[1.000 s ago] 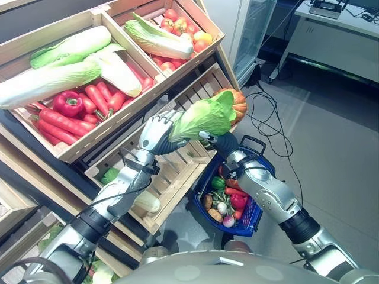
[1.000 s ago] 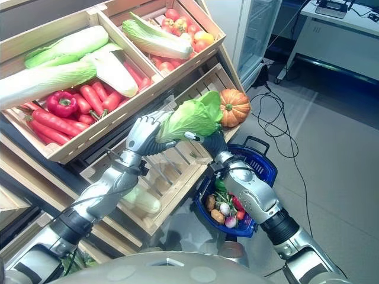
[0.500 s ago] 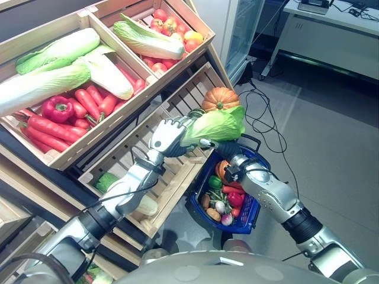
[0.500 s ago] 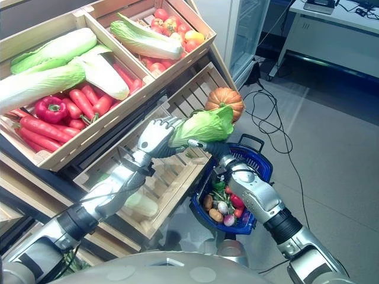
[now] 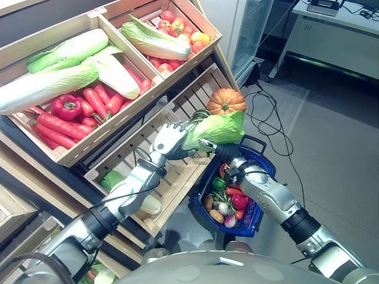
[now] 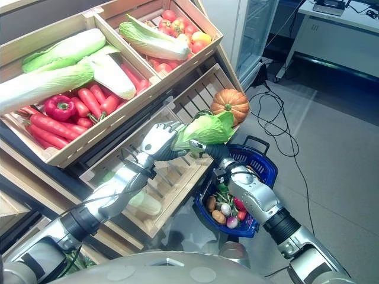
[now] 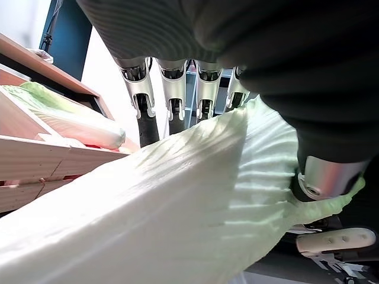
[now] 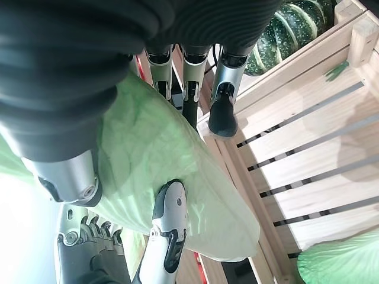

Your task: Pick up fruits and vegetables into the basket

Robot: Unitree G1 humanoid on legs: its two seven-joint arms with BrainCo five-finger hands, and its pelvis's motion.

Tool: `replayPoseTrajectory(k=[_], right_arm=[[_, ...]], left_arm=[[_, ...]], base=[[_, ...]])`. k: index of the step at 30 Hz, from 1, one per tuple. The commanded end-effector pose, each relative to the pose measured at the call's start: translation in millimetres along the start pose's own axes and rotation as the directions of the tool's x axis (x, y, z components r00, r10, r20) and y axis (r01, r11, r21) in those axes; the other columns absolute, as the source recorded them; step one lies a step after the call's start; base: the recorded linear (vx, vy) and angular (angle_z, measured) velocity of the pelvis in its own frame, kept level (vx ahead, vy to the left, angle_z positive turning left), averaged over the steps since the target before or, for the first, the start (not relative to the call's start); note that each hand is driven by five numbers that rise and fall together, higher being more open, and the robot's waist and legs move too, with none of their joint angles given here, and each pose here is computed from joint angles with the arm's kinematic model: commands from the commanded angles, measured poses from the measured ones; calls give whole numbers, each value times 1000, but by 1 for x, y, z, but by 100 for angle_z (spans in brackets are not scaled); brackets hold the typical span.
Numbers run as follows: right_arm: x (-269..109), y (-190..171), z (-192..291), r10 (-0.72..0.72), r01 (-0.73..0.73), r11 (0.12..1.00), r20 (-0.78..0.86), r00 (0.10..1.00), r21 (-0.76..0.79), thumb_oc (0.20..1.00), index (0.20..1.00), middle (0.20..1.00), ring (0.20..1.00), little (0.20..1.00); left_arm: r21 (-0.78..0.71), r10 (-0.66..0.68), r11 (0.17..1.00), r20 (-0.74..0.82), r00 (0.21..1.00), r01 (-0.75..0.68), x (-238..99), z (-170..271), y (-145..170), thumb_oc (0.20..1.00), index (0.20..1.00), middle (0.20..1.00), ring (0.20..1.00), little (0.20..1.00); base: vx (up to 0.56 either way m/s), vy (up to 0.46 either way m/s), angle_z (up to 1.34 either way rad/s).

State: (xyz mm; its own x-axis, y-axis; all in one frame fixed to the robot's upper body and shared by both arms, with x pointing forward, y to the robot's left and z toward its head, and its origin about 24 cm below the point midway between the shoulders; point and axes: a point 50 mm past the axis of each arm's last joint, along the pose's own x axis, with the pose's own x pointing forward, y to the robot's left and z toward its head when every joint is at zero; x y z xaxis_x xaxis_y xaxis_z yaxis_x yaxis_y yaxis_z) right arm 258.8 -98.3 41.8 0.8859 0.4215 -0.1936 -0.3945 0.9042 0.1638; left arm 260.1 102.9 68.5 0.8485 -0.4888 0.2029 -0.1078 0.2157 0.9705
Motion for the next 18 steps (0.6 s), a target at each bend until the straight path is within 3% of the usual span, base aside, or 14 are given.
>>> replayPoseTrajectory(k=[1, 2, 6, 9, 14, 18], right_arm=[[12, 65, 69, 229, -256, 966, 326, 917, 40, 200, 200, 200, 200, 200], [11, 62, 70, 212, -239, 970, 335, 918, 42, 200, 200, 200, 200, 200], [8, 50, 75, 154, -194, 978, 364, 919, 76, 200, 200, 200, 200, 200], [1, 36, 81, 98, -150, 984, 397, 912, 101, 200, 200, 200, 200, 200], [-16, 11, 93, 8, -69, 991, 458, 889, 117, 200, 200, 200, 200, 200], [-31, -10, 101, -73, 18, 993, 503, 861, 115, 200, 200, 200, 200, 200]], left_arm=[[37, 112, 992, 160, 981, -119, 30, 27, 24, 809, 809, 809, 809, 809], [33, 101, 994, 151, 983, -107, 28, 25, 23, 1000, 1000, 1000, 1000, 1000], [-54, 14, 998, 54, 998, -11, 22, 15, 11, 1000, 1000, 1000, 1000, 1000], [-221, -103, 972, -86, 991, 82, 9, 0, -8, 1000, 1000, 1000, 1000, 1000], [-329, -153, 943, -274, 950, 57, -24, -30, -29, 1000, 1000, 1000, 1000, 1000], [-319, -137, 948, -412, 901, -2, -55, -53, -37, 1000, 1000, 1000, 1000, 1000]], base=[[0, 0, 0], [0, 0, 0], [0, 0, 0], [-5, -11, 0], [0, 0, 0], [0, 0, 0]])
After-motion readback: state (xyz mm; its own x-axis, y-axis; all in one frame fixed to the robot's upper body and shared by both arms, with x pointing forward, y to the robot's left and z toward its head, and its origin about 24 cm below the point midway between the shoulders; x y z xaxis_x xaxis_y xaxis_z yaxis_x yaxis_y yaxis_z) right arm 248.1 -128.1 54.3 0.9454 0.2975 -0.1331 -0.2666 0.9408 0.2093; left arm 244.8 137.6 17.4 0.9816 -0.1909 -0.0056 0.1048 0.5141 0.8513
